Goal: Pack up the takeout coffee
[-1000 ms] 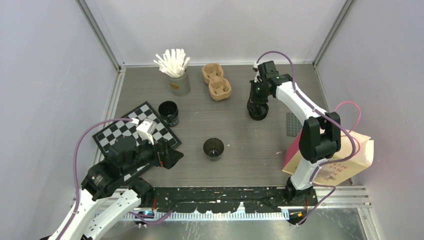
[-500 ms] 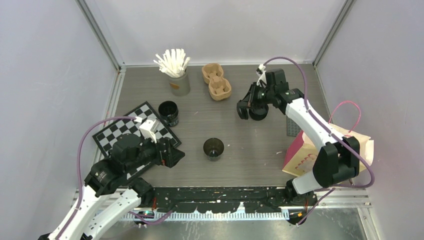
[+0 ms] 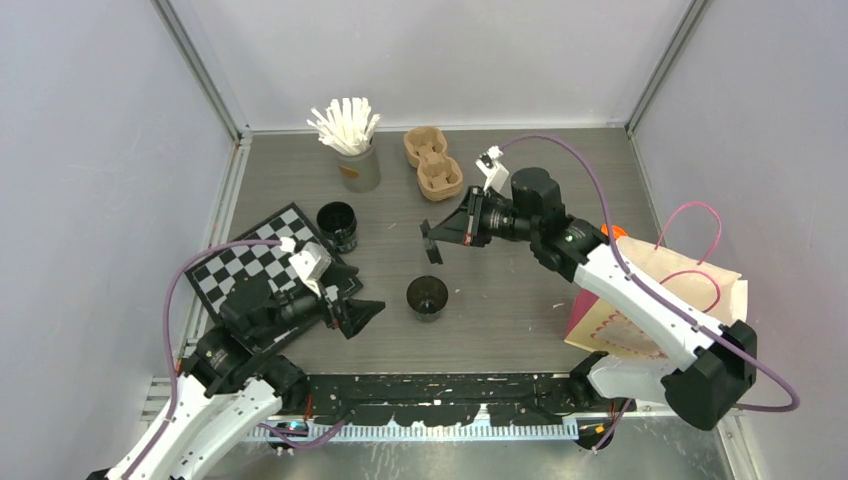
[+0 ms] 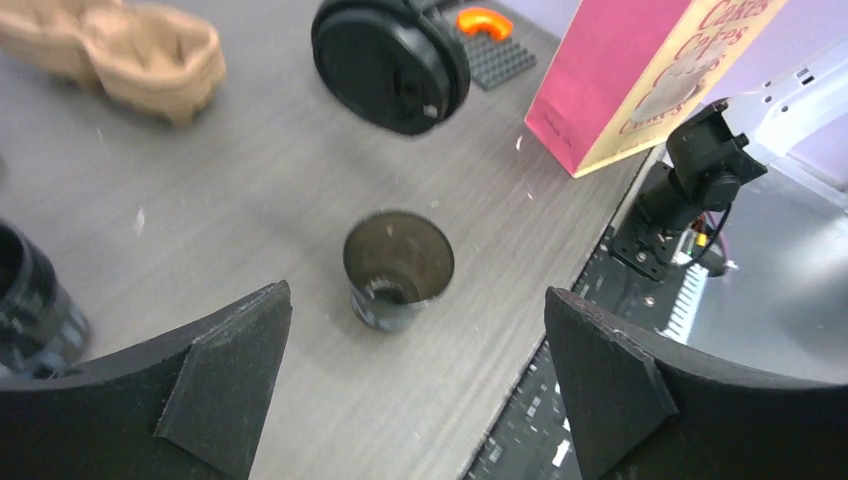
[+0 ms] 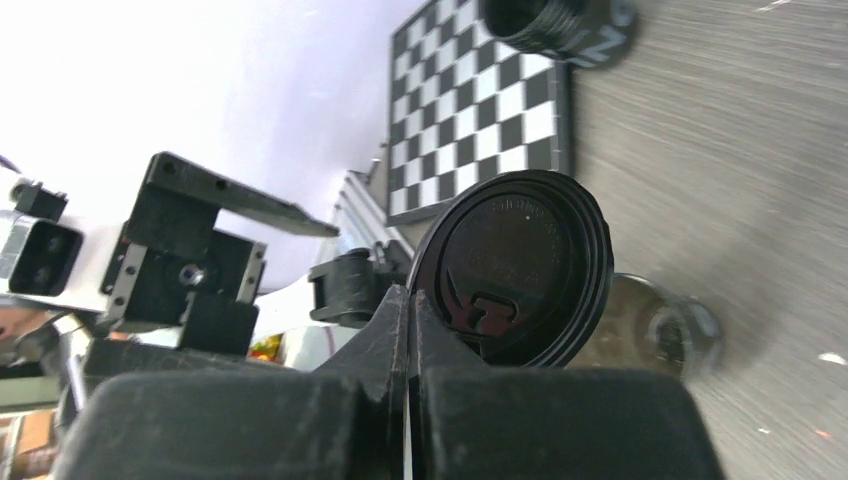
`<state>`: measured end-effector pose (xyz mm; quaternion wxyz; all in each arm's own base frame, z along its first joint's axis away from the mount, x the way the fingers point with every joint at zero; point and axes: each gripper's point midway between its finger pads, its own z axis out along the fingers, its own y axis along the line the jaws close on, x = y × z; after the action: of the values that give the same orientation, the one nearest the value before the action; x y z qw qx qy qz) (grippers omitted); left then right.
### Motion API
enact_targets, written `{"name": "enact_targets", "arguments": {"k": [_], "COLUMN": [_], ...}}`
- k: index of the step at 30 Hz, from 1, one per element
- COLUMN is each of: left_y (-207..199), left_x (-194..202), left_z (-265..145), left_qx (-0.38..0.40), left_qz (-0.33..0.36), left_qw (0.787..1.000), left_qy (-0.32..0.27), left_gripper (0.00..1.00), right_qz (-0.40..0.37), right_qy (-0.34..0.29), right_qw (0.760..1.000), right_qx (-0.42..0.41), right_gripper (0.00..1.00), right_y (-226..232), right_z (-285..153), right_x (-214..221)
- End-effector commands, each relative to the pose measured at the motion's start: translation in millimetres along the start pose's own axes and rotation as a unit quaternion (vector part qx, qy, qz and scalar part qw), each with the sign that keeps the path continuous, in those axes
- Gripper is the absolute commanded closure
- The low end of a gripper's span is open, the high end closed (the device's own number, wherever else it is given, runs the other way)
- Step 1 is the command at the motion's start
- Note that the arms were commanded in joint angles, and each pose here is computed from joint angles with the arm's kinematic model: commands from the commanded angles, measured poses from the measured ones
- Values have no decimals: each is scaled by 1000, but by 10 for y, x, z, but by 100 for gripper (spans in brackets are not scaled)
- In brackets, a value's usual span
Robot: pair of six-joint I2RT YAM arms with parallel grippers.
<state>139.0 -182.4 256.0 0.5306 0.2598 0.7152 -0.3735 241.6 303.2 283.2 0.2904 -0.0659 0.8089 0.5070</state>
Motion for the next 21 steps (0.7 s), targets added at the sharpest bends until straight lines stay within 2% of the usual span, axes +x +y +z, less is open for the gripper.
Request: {"name": "enact_targets", "arguments": {"k": [1,3,6,7,15,21], "left_y": [-140,-153,-222,-312,-379,-304], "left_x": [-452,-500,-638,-722,-753,-790], "left_z": [77,130,177,209,437,527], "left_qx": [56,68,86,111,151,134], "left_qz": [160,206,233,251,290,311], "left_qw": [981,969,956,944,924,917], "left_qy": [-97,-120,-158,-184,-200,-210], "left_gripper": [0,0,0,0,0,0], "right_qz": [15,22,18,20,28,28], "right_qy": [-36,-32,-37,-39,-47,-49], "right_qw": [995,994,991,990,985,982], "right_qx": [-92,-106,-128,-137,-164,-180], "right_gripper": [100,100,100,100,100,100], "right_y": [515,599,739,797,935,1040], "right_z": [-126,-152,-186,-212,-297,-372], "right_x": [-26,59,124,155,158,150]}}
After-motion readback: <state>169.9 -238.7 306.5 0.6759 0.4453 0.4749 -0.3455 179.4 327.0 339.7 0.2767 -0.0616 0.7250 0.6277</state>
